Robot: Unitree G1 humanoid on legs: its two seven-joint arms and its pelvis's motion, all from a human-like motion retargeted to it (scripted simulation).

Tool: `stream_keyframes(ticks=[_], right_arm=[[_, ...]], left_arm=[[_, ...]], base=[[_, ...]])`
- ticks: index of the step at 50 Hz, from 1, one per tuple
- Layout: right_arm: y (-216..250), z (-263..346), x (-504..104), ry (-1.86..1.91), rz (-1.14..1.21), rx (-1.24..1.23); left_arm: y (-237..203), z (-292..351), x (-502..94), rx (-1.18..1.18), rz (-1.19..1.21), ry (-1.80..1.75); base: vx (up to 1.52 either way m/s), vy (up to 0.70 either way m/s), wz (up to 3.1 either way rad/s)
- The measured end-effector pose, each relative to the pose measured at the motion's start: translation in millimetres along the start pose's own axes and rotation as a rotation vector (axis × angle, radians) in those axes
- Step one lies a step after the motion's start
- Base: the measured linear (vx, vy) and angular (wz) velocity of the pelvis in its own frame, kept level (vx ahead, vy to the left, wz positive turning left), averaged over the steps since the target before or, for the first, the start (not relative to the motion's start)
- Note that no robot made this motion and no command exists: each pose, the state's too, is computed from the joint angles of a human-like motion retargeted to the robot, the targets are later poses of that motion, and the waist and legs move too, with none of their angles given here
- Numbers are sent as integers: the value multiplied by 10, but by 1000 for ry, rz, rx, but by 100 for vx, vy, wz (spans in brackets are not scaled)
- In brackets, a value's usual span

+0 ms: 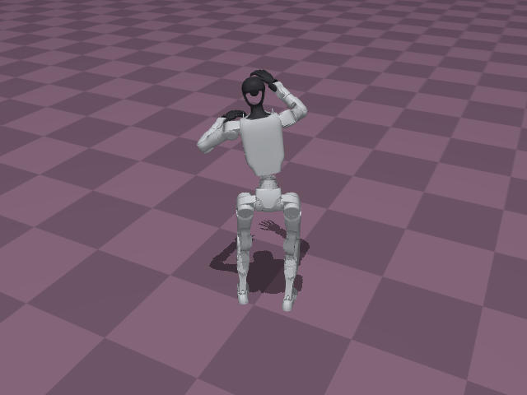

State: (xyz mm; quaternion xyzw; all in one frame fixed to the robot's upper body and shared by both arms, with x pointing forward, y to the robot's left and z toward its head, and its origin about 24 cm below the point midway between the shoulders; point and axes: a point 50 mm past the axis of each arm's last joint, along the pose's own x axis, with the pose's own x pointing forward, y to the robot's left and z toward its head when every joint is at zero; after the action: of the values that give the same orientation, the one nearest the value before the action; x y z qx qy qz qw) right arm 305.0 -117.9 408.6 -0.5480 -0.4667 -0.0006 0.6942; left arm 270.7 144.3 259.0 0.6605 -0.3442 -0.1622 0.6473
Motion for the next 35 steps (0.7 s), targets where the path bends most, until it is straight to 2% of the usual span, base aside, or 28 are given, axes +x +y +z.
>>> stream_keyframes(ticks=[5, 10, 18, 25, 35], right_arm=[[-68, 202, -396, -160, -147, 51], [118, 157, -1093, -102, -243, 124], [683, 240, -1846, 91, -233, 590], [879, 486, -1888, 72, -256, 943], [913, 587, -1736, -5, -227, 975]], left_arm=[[48, -241, -170, -136, 79, 111], [-135, -271, -410, -286, 153, 156], [-406, 38, -563, -564, 299, 91], [-350, 269, -459, -658, 433, -23], [-330, 323, -342, -672, 516, -48]], base=[[0, 0, 0], [0, 0, -23], [2, 2, -37], [1, 3, -30], [0, 0, -2]])
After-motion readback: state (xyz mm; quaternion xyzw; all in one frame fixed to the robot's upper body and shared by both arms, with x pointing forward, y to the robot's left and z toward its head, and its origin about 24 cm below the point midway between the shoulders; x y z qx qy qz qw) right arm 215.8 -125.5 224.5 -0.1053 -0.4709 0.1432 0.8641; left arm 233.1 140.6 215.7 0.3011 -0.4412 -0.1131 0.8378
